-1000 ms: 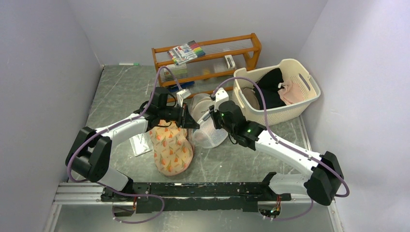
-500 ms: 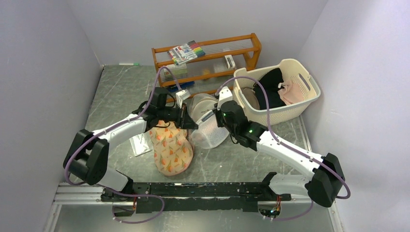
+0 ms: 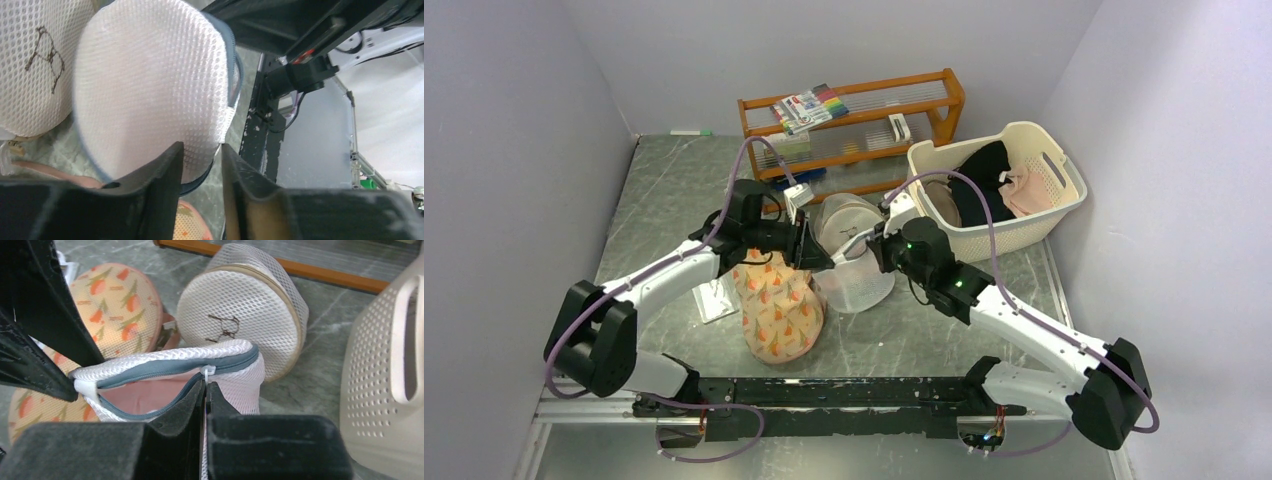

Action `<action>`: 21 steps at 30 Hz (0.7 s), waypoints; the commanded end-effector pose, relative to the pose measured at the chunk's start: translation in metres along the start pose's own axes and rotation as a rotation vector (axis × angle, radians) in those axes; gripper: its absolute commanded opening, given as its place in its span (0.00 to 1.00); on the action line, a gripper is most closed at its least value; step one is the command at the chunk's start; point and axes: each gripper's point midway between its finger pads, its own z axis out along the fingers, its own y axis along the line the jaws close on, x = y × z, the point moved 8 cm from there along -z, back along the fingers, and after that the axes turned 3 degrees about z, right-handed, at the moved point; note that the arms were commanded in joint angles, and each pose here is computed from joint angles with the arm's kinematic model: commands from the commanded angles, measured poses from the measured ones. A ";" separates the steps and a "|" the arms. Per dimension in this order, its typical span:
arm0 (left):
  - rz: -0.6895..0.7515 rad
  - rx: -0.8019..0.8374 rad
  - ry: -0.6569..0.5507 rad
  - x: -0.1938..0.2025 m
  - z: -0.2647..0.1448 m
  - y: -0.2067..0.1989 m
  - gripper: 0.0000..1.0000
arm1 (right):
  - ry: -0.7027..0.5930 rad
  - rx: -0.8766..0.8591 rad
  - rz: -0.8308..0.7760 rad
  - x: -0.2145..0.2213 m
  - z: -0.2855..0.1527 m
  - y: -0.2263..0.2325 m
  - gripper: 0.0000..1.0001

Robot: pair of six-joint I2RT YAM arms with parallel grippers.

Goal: Unzip the laundry bag and remove the bra

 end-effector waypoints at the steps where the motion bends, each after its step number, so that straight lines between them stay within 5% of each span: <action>1: 0.069 0.080 -0.117 -0.022 -0.005 -0.023 0.49 | -0.038 -0.150 0.006 -0.008 -0.001 0.015 0.00; 8: 0.068 -0.013 -0.148 -0.036 0.003 -0.038 0.71 | -0.081 -0.171 0.009 -0.013 -0.012 0.015 0.00; 21: 0.049 -0.213 -0.099 -0.037 0.031 -0.048 0.66 | -0.082 -0.222 0.002 -0.014 -0.013 0.020 0.00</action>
